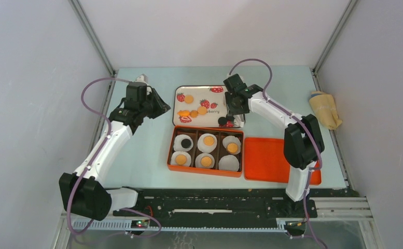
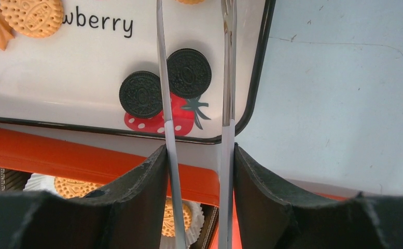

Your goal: Pack the cookies

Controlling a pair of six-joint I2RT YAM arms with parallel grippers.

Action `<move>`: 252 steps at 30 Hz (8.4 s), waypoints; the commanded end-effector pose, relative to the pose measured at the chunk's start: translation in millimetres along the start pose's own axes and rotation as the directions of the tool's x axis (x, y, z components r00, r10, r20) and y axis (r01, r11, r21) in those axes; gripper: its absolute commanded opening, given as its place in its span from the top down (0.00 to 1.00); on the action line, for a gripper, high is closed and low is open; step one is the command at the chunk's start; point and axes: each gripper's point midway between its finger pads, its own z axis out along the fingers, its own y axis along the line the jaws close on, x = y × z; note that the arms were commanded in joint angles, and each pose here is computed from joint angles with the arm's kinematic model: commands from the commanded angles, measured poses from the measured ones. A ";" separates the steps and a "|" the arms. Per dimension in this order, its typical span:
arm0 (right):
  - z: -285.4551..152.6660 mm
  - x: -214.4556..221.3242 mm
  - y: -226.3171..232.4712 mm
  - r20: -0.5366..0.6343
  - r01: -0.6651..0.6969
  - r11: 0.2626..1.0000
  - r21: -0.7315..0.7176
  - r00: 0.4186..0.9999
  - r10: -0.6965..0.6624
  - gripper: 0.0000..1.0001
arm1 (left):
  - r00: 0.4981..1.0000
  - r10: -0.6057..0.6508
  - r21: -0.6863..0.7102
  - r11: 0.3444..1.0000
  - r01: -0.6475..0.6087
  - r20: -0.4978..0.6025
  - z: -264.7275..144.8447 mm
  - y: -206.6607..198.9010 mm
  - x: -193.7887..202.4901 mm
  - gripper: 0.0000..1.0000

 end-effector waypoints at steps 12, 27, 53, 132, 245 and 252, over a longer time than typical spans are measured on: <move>-26.1 -33.9 5.2 0.105 0.074 0.988 0.137 0.991 -0.089 0.78 | 0.999 0.027 0.057 0.998 -0.029 0.038 -10.5 -16.2 -12.0 0.73; -174.3 19.0 -5.8 0.234 0.008 0.995 -0.100 0.972 0.016 0.81 | 0.999 0.020 0.055 0.998 -0.022 0.043 -13.3 -15.0 -11.2 0.74; -203.3 221.3 39.2 0.014 0.107 0.986 -0.127 0.994 -0.106 0.61 | 0.998 0.022 0.090 0.996 -0.028 0.062 -24.6 -25.5 -11.7 0.71; -10.3 -45.9 -95.1 0.028 -0.115 0.977 0.180 0.993 0.112 0.27 | 0.998 0.039 0.017 0.999 -0.038 -0.049 36.8 -13.0 9.7 1.00; -21.3 219.7 0.8 -0.259 -0.023 0.986 0.165 0.964 0.066 0.69 | 0.945 0.287 0.101 0.956 -0.274 -0.154 81.5 -67.3 69.9 1.00; -15.1 226.9 3.1 -0.274 -0.009 0.984 0.179 0.960 0.058 0.95 | 0.952 0.302 0.086 0.951 -0.297 -0.046 35.5 -73.9 46.1 1.00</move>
